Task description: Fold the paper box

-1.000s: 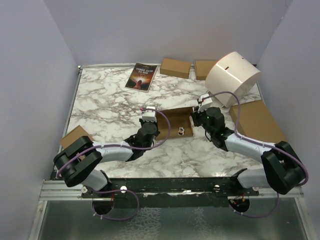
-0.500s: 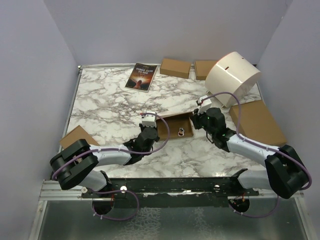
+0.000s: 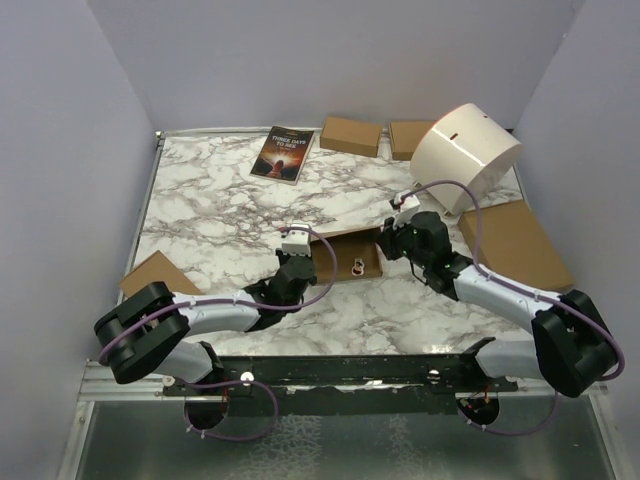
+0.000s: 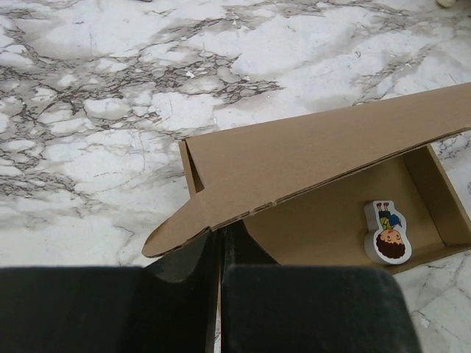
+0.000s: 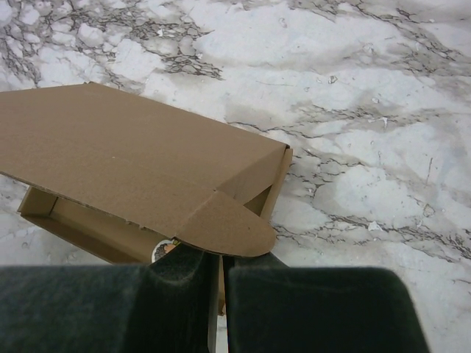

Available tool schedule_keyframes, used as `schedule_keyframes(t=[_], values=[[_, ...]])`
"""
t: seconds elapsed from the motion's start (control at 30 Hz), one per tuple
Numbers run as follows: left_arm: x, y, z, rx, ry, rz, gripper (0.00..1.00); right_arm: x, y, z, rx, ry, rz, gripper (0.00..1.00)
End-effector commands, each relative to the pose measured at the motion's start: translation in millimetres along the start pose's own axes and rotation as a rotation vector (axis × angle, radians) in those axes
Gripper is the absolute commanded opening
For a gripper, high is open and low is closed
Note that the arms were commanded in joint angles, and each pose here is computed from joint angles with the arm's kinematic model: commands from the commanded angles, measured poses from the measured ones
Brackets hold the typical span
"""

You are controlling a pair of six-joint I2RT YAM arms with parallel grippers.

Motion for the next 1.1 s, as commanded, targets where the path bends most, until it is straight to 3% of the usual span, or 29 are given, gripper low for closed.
schedule_keyframes(t=[0.0, 0.47, 0.73, 1.07], values=[[2, -17, -9, 0.0, 0.009, 0.071, 0.0, -3, 33, 10, -0.069, 0.107, -0.196, 0.02], [-7, -10, -32, -0.02, 0.004, 0.083, 0.0, -28, 32, -13, -0.037, 0.056, -0.183, 0.01], [-22, 7, -48, -0.014, -0.004, 0.099, 0.0, -65, 31, -45, 0.04, -0.06, -0.168, 0.01], [-26, 11, -59, 0.0, 0.023, 0.158, 0.0, -77, 42, -67, 0.003, -0.01, -0.228, 0.01]])
Point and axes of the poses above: each gripper's point midway between its finger pads, its own x axis back along the fingers, its own y axis along the line the jaws close on, z = x × y, the point moved 6 cm from there along x, back along the fingers, and after that the axes turned 4 degrees about -x, right-handed, at the moved point
